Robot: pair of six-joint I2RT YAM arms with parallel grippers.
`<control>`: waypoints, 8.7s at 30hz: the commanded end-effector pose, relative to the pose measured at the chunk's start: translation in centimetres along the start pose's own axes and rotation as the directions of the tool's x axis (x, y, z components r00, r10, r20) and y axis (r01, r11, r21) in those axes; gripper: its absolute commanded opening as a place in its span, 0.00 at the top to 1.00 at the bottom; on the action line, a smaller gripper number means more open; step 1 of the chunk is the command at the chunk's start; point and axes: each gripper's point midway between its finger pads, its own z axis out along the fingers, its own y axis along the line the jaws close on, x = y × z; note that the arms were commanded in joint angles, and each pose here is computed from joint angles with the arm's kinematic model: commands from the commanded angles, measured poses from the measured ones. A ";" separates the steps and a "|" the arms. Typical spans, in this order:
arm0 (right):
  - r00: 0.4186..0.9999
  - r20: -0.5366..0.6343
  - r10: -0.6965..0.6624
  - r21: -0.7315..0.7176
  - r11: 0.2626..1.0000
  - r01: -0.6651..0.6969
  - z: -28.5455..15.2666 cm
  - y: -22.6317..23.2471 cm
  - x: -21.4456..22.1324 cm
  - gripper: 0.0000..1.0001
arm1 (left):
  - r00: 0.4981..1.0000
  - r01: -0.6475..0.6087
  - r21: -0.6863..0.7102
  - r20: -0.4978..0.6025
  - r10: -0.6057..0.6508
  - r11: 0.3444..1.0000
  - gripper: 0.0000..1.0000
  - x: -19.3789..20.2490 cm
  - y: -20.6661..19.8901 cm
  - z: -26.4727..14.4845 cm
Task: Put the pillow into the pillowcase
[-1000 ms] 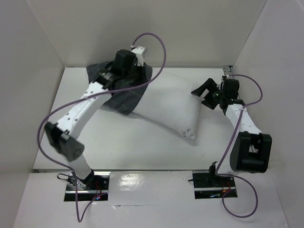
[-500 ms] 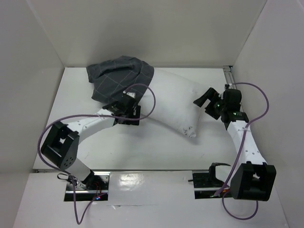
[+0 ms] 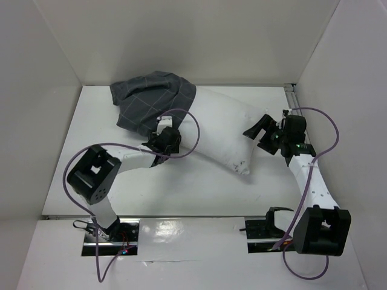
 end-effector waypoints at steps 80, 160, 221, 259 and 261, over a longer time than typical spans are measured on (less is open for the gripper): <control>0.832 0.044 -0.553 -0.303 0.786 0.539 -12.9 15.8 0.3 1.00 | 0.949 -0.016 0.834 0.186 -0.253 0.551 1.00 -29.3 -7.0 -39.7; 0.969 -0.125 -0.214 -0.252 0.951 0.178 16.2 7.1 -8.8 1.00 | 0.991 -0.137 0.367 0.058 0.124 0.920 1.00 -24.2 -11.0 -3.1; 0.802 0.089 -0.591 -0.189 0.780 0.596 1.0 24.6 2.2 0.00 | 0.905 0.425 -0.044 0.020 -0.425 0.904 0.00 -19.0 17.7 -16.0; 0.824 -0.053 -0.564 -0.081 0.825 0.560 4.5 17.6 10.2 1.00 | 0.914 0.405 -0.269 0.137 -0.382 0.874 1.00 -27.1 27.5 -7.5; 0.819 -0.076 -0.569 -0.125 0.820 0.558 4.3 18.1 11.7 1.00 | 0.928 0.358 -0.324 0.022 -0.371 0.876 0.62 -25.2 27.9 -3.4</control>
